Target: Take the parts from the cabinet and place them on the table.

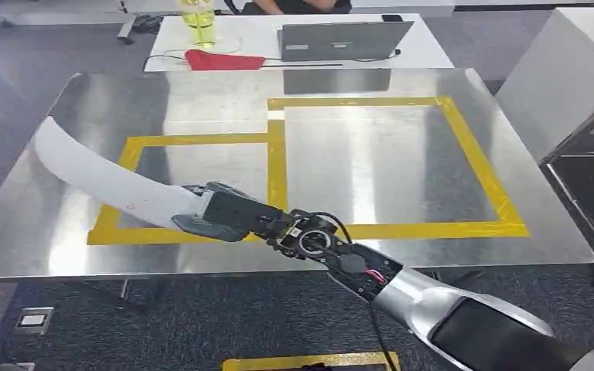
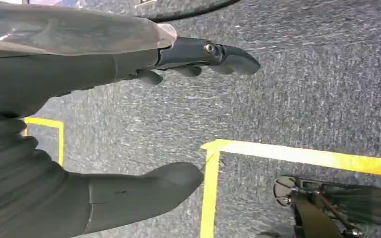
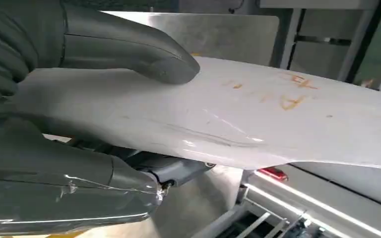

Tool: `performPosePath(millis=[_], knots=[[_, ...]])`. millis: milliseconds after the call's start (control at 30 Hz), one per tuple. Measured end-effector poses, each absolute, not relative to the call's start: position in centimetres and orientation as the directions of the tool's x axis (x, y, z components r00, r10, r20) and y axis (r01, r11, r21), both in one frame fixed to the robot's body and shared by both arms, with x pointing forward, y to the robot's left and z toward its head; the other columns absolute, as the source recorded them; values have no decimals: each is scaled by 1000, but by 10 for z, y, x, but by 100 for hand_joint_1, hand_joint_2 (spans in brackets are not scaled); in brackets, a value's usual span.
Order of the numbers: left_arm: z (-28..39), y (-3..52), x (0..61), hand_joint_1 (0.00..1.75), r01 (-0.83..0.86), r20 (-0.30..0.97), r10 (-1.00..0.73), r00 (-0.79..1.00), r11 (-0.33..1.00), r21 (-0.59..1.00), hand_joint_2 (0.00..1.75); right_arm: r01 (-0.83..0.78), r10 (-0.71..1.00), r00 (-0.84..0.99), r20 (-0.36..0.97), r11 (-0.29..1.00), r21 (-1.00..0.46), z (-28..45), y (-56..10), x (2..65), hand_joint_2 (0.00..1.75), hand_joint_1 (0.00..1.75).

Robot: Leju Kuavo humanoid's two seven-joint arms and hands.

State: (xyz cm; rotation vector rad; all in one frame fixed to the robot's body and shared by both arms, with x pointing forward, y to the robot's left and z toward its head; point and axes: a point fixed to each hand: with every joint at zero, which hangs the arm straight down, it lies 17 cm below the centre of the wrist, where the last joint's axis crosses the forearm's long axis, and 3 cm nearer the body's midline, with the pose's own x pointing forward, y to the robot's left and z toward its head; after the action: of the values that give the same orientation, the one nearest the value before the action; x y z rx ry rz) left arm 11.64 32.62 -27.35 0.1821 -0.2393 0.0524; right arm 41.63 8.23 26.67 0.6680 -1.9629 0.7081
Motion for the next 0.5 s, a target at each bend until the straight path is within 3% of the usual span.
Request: performPosePath(millis=[300, 500], knots=[[-274, 323, 115, 0, -61, 239, 19, 971, 984, 169, 175, -659, -117, -468, 876, 707, -257, 268, 82, 428, 175, 173], [-273, 323, 117, 0, -29, 243, -14, 970, 984, 174, 175, -611, 4, -503, 865, 705, -359, 269, 96, 457, 175, 173]])
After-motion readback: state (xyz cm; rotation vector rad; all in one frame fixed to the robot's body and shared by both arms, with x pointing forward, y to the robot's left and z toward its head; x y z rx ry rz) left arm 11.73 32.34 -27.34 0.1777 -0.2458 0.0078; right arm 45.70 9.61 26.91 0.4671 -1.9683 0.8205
